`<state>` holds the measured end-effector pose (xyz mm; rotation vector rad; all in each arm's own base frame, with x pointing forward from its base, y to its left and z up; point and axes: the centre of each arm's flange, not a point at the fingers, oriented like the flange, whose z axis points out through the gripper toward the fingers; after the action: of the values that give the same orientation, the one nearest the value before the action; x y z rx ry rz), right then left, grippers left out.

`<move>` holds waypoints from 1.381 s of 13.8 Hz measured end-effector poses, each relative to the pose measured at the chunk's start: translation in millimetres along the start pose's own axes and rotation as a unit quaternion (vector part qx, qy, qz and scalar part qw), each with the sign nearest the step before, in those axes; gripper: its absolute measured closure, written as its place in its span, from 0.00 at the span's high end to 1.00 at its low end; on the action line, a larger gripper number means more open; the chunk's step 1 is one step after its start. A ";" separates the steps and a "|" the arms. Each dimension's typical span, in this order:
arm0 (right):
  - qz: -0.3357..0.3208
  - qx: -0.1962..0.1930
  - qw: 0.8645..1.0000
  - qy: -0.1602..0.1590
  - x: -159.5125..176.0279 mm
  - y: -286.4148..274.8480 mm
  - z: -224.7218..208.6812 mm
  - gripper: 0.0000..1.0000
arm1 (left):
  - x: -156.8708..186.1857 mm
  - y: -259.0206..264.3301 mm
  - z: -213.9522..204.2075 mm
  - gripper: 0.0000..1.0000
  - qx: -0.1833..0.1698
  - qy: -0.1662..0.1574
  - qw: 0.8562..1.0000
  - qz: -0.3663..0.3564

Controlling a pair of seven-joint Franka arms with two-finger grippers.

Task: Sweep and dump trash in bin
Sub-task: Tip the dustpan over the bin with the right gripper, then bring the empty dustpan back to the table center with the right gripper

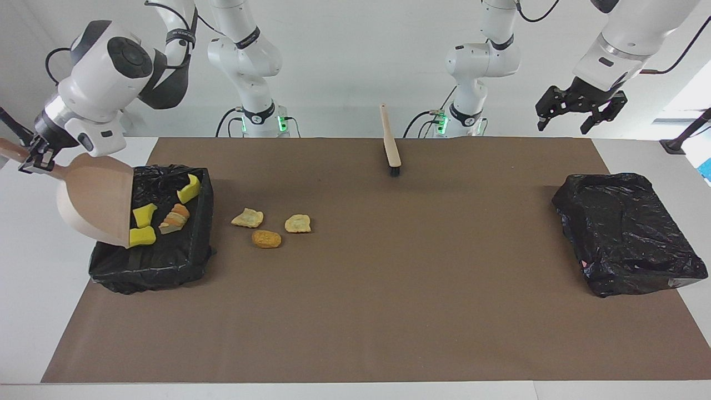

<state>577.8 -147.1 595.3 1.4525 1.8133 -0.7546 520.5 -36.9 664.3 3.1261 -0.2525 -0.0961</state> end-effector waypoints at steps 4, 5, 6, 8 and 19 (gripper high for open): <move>0.059 -0.017 0.991 0.118 6.8 0.1 -11.7 0.31 | -0.7 0.0 -1.0 1.00 0.000 0.001 1.000 0.000; 0.068 -0.019 0.987 0.143 10.3 0.9 -12.6 0.31 | -0.8 0.0 -1.1 1.00 0.000 0.001 1.000 0.000; 0.076 -0.020 0.984 0.162 13.2 1.6 -13.2 0.31 | -0.8 0.0 -1.1 1.00 0.000 0.001 1.000 0.000; 0.092 -0.023 0.975 0.202 19.8 3.4 -15.5 0.31 | -0.9 0.0 -1.2 1.00 0.000 0.001 1.000 0.000; 0.353 0.096 0.870 0.331 167.2 46.9 -93.2 0.31 | -0.8 0.1 -1.0 1.00 0.000 0.001 1.000 0.000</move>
<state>585.8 33.1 515.9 2.5219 1.4511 -0.0395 519.7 -36.8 665.4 3.1263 -0.2525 -0.0927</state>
